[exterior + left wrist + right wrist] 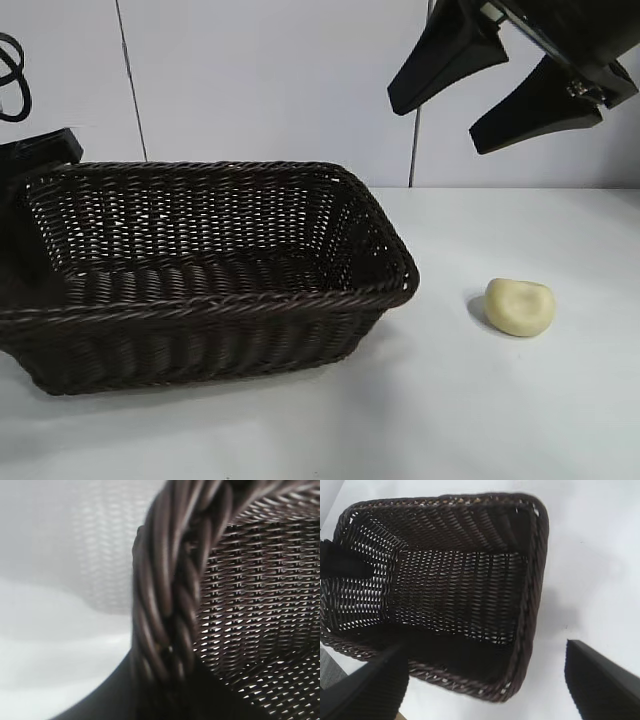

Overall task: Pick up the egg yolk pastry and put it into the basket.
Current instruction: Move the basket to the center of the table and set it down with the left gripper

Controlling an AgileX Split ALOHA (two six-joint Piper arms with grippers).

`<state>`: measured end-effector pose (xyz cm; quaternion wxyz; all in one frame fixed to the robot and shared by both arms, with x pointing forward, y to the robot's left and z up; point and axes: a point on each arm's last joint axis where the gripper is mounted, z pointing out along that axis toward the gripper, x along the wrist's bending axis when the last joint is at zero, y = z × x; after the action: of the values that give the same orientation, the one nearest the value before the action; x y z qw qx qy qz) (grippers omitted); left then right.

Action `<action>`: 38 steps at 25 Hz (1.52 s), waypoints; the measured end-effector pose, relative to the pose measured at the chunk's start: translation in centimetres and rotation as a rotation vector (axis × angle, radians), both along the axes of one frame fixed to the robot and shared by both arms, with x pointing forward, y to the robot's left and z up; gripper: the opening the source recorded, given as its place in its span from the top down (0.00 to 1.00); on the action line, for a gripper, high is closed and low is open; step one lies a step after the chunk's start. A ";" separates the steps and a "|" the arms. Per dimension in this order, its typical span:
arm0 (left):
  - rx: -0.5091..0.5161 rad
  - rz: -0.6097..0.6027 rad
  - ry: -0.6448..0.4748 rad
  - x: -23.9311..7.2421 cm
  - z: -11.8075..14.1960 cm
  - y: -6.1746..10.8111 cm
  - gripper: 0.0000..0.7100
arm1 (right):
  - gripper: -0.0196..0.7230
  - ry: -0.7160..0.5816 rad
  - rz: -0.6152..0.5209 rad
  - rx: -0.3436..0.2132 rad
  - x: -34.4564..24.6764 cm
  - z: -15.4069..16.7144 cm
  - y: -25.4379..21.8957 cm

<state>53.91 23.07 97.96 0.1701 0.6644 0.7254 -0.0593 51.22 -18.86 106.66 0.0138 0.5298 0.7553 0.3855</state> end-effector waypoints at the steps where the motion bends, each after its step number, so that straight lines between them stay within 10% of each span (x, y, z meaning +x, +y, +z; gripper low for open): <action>1: 0.000 -0.014 -0.010 0.2 0.3 0.0 0.86 | 0.15 0.000 0.000 0.000 0.0 0.0 0.0; 38: -0.055 -0.185 0.063 4.6 -3.7 -1.5 0.78 | 0.15 0.014 -0.015 0.008 0.0 0.0 0.0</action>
<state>58.56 21.56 94.24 0.1593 0.7215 0.6638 -0.1155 51.21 -18.87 106.65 0.0092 0.5381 0.7498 0.3849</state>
